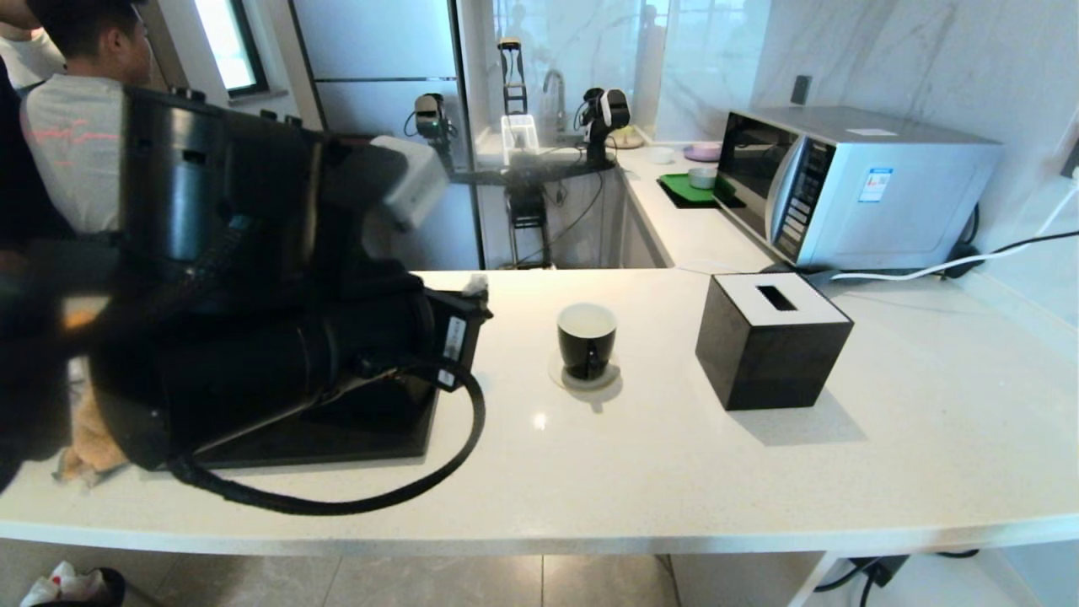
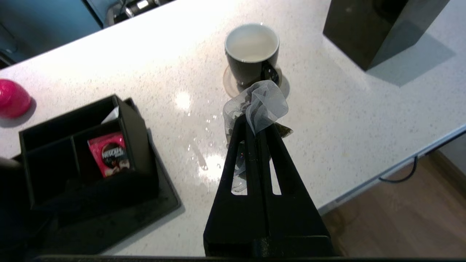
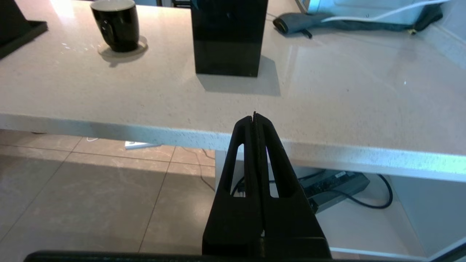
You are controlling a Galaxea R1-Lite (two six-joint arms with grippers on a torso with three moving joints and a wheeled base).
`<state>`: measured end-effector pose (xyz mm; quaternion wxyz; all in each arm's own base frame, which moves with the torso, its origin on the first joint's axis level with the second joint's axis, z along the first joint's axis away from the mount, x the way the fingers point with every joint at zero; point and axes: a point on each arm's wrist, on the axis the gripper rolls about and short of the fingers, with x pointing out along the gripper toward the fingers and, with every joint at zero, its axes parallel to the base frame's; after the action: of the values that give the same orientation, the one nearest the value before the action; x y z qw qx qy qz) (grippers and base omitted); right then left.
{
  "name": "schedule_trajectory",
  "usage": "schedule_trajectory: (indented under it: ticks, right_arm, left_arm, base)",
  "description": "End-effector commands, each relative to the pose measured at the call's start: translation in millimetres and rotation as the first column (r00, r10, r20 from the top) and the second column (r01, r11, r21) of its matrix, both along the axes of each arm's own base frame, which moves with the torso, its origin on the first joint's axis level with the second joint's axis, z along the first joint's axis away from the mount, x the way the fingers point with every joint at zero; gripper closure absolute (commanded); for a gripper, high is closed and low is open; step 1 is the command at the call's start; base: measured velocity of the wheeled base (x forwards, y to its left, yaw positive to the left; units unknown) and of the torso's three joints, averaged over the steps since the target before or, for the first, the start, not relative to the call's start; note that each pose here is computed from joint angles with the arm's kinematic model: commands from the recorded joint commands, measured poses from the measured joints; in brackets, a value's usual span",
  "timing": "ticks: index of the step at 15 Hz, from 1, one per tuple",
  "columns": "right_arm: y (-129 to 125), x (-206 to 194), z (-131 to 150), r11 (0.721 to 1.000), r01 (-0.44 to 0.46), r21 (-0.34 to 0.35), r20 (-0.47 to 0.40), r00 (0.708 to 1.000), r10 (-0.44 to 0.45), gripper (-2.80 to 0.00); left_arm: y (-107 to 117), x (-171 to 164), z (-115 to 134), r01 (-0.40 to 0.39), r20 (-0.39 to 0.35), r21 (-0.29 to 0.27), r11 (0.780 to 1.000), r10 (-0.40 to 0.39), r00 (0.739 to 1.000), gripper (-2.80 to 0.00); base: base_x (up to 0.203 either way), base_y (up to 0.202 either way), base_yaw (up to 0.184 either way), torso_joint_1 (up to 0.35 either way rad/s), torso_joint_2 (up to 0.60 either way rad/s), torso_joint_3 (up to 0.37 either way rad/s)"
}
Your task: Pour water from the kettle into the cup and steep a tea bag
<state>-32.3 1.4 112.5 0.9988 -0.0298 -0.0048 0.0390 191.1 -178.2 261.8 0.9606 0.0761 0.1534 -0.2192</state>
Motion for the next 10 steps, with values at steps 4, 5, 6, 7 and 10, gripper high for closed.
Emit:
schedule_trajectory:
  ticks: [4,5,6,7,10]
  right_arm:
    - [1.9,20.7,46.9,0.993,-0.122,0.005,-0.074,0.99,0.122,0.0]
    - [2.5,29.4,55.6,0.99,-0.141,0.007,-0.087,0.986,0.141,0.0]
    - [3.1,38.8,63.4,0.988,-0.153,0.008,-0.095,0.984,0.153,0.0]
    - [3.9,50.5,71.9,0.986,-0.165,0.009,-0.1,0.981,0.166,0.0]
    - [7.2,85.2,91.7,0.973,-0.23,0.001,-0.108,0.967,0.229,0.0]
  left_arm:
    - [-10.7,11.6,-8.8,-0.003,-0.001,0.007,1.0,0.003,1.0,0.0]
    - [-11.3,12.2,-9.6,-0.003,-0.003,0.009,1.0,0.003,1.0,0.0]
    - [-11.6,12.4,-10.0,-0.002,-0.004,0.01,1.0,0.002,1.0,0.0]
    - [-11.8,12.1,-9.3,0.0,-0.002,0.009,1.0,0.0,1.0,0.0]
    - [-14.9,15.9,-5.1,-0.003,0.008,-0.002,1.0,0.003,1.0,0.0]
  base:
    - [0.0,0.0,0.0,0.0,0.0,0.0]
    - [0.0,0.0,0.0,0.0,0.0,0.0]
    - [0.0,0.0,0.0,0.0,0.0,0.0]
    - [0.0,0.0,0.0,0.0,0.0,0.0]
    - [0.0,0.0,0.0,0.0,0.0,0.0]
